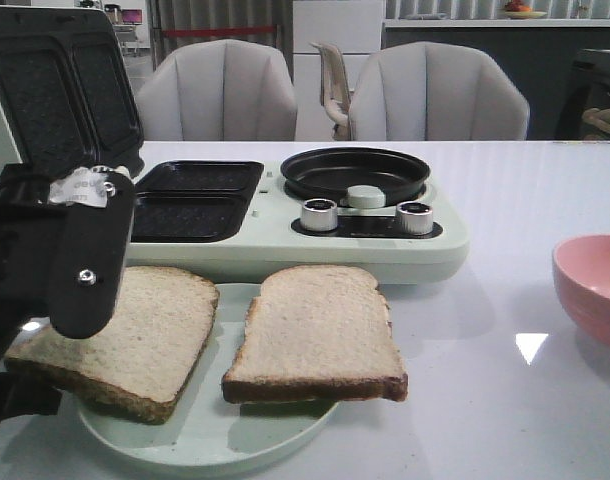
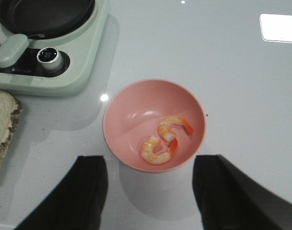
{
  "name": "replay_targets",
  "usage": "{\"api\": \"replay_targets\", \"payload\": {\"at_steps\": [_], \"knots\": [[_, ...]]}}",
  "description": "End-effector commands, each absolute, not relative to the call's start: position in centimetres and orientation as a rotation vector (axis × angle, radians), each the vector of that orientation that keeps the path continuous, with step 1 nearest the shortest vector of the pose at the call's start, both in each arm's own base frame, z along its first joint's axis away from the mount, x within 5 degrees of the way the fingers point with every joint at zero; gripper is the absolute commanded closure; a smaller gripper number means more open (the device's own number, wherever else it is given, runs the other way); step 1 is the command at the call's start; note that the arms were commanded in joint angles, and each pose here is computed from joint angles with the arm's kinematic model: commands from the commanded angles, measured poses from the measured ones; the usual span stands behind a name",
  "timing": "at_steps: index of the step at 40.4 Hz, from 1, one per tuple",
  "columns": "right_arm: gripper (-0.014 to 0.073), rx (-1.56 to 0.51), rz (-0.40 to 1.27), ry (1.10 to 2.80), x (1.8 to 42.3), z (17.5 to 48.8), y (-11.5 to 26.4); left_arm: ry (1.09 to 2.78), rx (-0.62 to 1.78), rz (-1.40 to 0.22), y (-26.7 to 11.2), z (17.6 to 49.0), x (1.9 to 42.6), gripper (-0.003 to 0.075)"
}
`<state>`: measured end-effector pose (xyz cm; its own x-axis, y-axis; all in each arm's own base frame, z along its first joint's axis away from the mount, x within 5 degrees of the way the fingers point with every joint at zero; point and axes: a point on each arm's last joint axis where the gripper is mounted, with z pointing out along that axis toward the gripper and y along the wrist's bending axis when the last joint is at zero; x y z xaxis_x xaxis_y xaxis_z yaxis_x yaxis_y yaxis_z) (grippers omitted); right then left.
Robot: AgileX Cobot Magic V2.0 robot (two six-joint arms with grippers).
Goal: Make breakfast with bread and shrimp
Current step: 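Grasp the bread slice edge with the left gripper and lift, then carry the slice over the sandwich maker and lower it into the far compartment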
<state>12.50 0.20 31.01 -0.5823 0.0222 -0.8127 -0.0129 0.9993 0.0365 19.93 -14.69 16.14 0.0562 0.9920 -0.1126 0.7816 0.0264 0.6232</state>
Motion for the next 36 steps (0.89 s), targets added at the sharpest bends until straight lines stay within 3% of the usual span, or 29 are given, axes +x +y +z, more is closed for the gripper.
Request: {"api": "replay_targets", "payload": {"at_steps": [1, 15, 22, 36], "knots": [[0.0089, 0.008, 0.043, 2.109, 13.0, 32.3, 0.1, 1.738, 1.758, 0.530, -15.0, 17.4, 20.3, 0.0318], [0.0089, 0.008, 0.043, 2.109, 13.0, 32.3, 0.1, 1.773, 1.730, 0.526, -14.8, 17.5, 20.3, 0.0618], [0.0089, 0.008, 0.043, 2.109, 13.0, 32.3, 0.1, 1.751, 1.702, 0.584, -14.9, 18.7, 19.5, 0.0620], [0.0089, 0.008, 0.043, 2.109, 13.0, 32.3, 0.1, 1.557, 1.548, 0.701, -14.3, 24.8, 17.1, 0.0620]]}}
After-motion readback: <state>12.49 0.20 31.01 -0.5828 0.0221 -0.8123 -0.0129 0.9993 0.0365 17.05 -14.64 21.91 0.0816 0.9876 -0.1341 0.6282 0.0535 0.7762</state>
